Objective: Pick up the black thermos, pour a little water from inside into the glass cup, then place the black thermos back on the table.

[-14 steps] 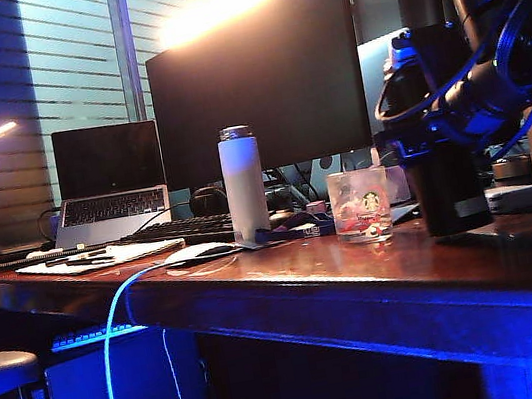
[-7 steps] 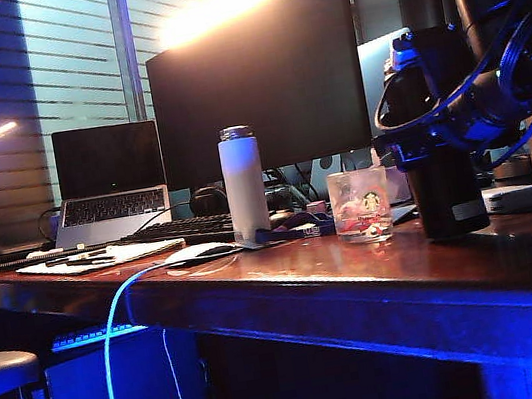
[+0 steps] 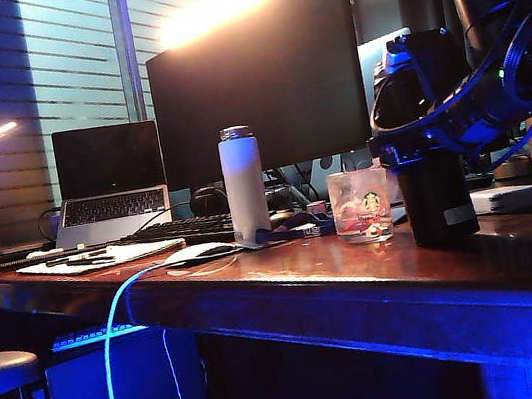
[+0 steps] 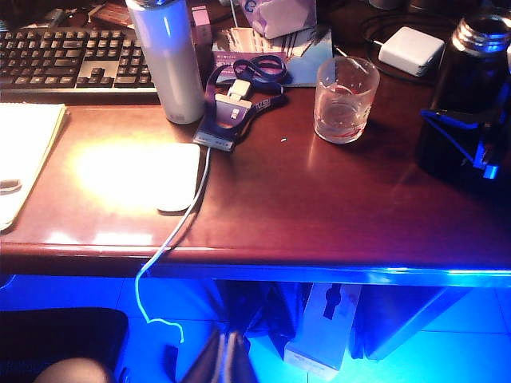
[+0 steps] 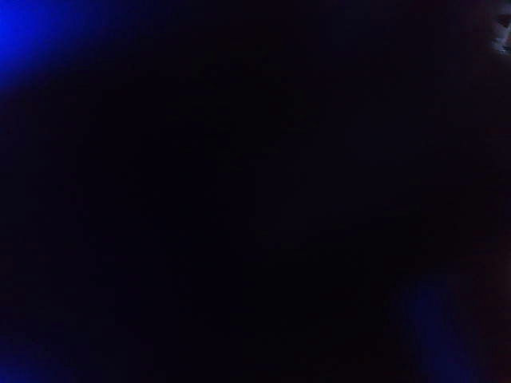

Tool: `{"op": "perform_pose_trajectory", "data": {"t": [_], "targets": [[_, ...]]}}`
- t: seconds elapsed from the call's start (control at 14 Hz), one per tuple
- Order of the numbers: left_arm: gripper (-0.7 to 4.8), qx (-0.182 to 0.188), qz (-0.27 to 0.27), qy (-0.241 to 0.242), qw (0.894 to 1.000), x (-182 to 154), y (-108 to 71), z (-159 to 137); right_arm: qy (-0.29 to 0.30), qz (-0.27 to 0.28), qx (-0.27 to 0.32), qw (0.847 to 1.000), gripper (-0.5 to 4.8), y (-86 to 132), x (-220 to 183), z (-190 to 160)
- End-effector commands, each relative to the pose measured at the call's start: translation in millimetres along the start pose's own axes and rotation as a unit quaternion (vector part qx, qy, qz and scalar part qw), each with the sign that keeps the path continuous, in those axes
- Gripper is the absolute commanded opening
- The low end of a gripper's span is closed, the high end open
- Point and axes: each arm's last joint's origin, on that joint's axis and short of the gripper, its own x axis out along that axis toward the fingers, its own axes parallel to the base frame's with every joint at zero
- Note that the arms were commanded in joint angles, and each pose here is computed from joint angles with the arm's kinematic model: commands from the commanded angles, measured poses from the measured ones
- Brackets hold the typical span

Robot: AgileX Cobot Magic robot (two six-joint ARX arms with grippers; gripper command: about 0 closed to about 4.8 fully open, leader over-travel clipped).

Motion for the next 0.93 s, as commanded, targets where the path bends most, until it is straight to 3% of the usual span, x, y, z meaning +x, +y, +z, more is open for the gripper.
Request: {"op": "perform_pose_trajectory", "data": {"t": [0.07,0.21,0.36,0.93], "targets": [[0.23,0.001,-0.001,-0.006,1.0,-1,-0.6,2,-0.03,0.0,0.004,1.0,3.37,0,-4,5],[0.23,0.001,-0.001,-0.006,1.0,-1,-0.6,2,-0.028,0.0,0.004,1.0,3.41,0,-6,2],[0.23,0.001,-0.001,-0.006,1.0,-1,-0.6,2,-0.031,0.0,0.004,1.0,4.42,0,-6,3],[0.23,0.002,-0.001,-0.006,1.0,-1,-0.6,2,-0.058,-0.002,0.006,0.998,4.68,-2,-17,15]]}}
